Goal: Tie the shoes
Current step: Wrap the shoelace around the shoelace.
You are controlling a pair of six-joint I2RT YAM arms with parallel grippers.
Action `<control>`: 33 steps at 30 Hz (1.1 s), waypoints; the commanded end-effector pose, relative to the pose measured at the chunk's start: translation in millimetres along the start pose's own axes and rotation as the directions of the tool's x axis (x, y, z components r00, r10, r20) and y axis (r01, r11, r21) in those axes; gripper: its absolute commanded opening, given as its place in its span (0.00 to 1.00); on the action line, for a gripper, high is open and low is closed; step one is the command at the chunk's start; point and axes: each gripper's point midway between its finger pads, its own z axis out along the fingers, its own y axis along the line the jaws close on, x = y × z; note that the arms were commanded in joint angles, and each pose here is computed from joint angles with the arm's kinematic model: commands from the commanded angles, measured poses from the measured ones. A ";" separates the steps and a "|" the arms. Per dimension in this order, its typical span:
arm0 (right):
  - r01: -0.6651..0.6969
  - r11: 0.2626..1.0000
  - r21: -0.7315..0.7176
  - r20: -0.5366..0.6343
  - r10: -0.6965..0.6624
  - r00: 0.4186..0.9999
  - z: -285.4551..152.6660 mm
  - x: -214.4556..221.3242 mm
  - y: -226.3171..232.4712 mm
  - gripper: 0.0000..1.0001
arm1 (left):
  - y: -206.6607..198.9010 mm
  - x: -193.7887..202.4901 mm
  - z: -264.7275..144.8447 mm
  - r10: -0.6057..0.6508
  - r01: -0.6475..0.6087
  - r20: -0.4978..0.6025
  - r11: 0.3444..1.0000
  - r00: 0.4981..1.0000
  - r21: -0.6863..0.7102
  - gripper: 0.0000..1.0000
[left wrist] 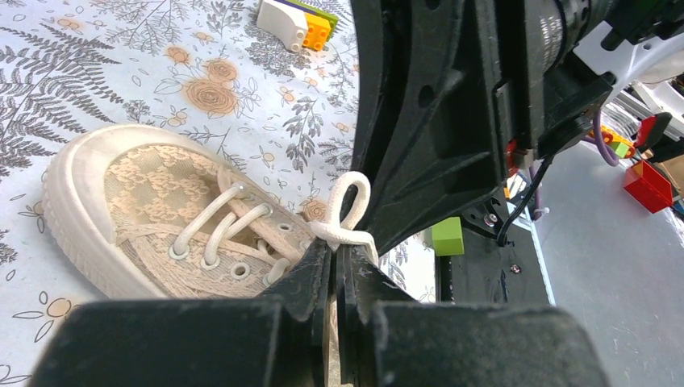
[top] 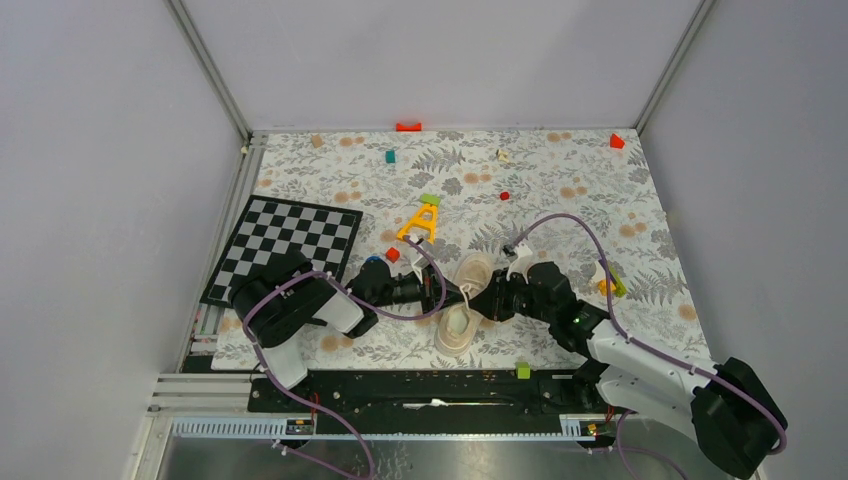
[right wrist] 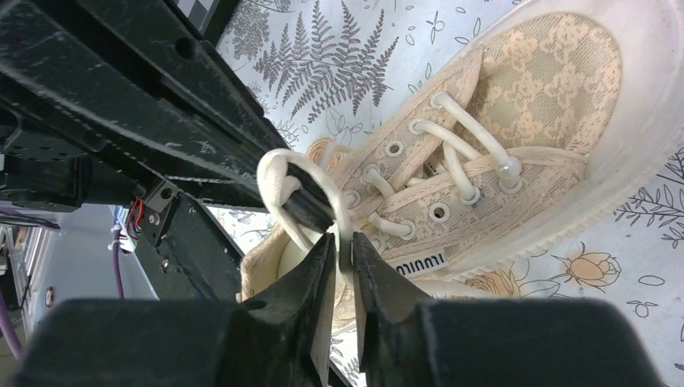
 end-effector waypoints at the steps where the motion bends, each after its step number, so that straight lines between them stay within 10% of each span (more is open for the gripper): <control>1: 0.015 1.000 -0.001 0.072 -0.015 0.997 -6.0 -12.8 3.1 0.22 | 1.2 -15.3 1.0 0.041 -0.041 0.068 0.999 0.997 -0.003 0.00; 18: 0.037 0.999 0.036 0.122 -0.042 0.992 -15.3 -17.1 -3.7 0.65 | 1.7 -13.7 3.7 0.029 -0.030 0.062 1.000 0.998 0.005 0.00; 33: 0.172 0.984 0.044 0.099 -0.176 0.979 -18.6 -25.3 5.0 0.69 | 2.4 -14.8 5.8 0.027 -0.027 0.064 1.000 0.998 0.008 0.00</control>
